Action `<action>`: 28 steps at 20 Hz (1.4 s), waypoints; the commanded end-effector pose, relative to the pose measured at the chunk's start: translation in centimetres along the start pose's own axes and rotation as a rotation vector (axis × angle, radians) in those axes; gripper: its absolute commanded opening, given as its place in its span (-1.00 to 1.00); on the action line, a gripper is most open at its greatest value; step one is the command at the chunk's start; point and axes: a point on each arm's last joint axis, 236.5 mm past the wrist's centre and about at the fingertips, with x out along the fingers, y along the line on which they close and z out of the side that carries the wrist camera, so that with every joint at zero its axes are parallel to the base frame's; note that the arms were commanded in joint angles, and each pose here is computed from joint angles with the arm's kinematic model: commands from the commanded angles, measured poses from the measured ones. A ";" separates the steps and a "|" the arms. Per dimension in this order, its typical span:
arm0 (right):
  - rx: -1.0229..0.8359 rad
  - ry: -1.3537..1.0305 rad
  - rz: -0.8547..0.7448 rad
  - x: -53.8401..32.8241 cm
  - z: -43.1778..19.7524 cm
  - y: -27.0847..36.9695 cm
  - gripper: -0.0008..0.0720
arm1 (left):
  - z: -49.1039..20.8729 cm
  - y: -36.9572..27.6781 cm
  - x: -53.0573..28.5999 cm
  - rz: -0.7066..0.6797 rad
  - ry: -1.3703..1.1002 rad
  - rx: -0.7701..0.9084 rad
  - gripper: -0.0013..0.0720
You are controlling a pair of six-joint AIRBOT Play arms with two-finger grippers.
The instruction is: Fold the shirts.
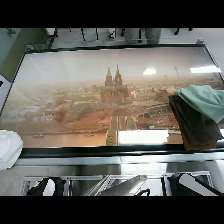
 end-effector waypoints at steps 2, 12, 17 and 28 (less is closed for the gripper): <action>0.101 0.128 -0.162 2.3 -4.4 -5.2 -0.52 | -0.1 0.0 0.0 0.001 0.002 0.004 -0.91; 0.118 0.036 -0.094 1.3 -1.7 -3.0 0.03 | 0.0 0.0 0.0 -0.001 0.002 0.002 -0.91; -0.151 -0.109 0.276 -0.5 -0.6 9.1 -0.93 | -0.8 -2.2 0.5 -0.062 0.032 0.041 -0.91; -0.876 0.007 0.391 7.2 -24.1 18.9 -0.92 | -20.0 -12.7 10.4 -0.372 0.441 0.041 -0.91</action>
